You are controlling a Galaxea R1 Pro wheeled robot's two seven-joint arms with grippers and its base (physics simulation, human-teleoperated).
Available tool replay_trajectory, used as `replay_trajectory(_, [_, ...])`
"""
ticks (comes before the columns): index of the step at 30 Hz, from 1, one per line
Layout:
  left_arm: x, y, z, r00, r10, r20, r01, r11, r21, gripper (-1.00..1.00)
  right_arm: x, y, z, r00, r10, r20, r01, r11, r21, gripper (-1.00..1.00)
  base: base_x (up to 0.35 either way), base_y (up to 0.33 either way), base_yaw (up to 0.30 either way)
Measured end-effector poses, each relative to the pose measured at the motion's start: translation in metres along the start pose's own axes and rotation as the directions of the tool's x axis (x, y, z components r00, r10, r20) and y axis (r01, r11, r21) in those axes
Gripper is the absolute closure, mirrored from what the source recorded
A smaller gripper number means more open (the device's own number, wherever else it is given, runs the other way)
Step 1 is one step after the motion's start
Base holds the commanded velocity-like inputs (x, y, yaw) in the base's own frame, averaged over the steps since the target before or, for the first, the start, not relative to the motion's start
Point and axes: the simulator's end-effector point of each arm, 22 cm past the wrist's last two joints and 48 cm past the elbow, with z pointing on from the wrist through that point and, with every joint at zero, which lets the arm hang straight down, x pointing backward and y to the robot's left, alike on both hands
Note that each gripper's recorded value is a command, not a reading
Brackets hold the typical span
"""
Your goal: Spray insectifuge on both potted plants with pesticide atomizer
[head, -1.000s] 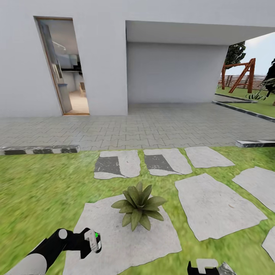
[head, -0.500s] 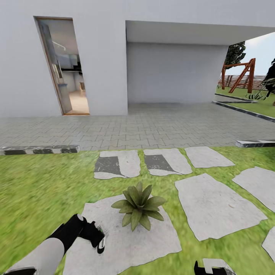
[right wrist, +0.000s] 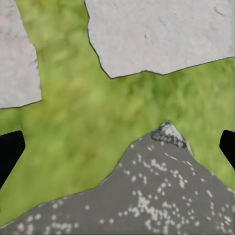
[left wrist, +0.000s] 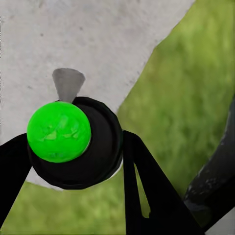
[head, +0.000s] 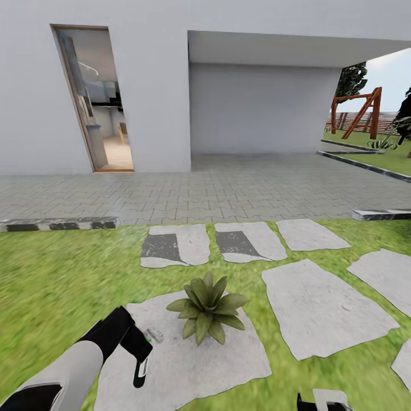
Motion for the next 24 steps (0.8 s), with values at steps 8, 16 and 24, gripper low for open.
replay_trajectory(8, [-0.005,0.003,-0.004,1.0,0.001,0.008,-0.001,1.0,-0.005,1.0,0.0,0.0,0.0,1.0,0.0,0.0,0.0,1.0,-0.001,-1.0,0.273,0.0,0.0])
replay_trajectory(16, [-0.005,0.001,-0.003,1.0,-0.001,0.008,0.001,1.0,-0.001,1.0,0.0,0.001,0.0,1.0,0.002,0.001,-0.002,1.0,0.0,-1.0,0.274,0.061,0.0])
replay_trajectory(24, [0.022,-0.003,-0.001,0.993,0.079,-0.087,-0.077,0.996,0.034,1.0,-0.001,0.003,-0.001,1.0,0.006,0.002,-0.006,1.0,-0.001,-1.0,0.014,0.008,-0.163])
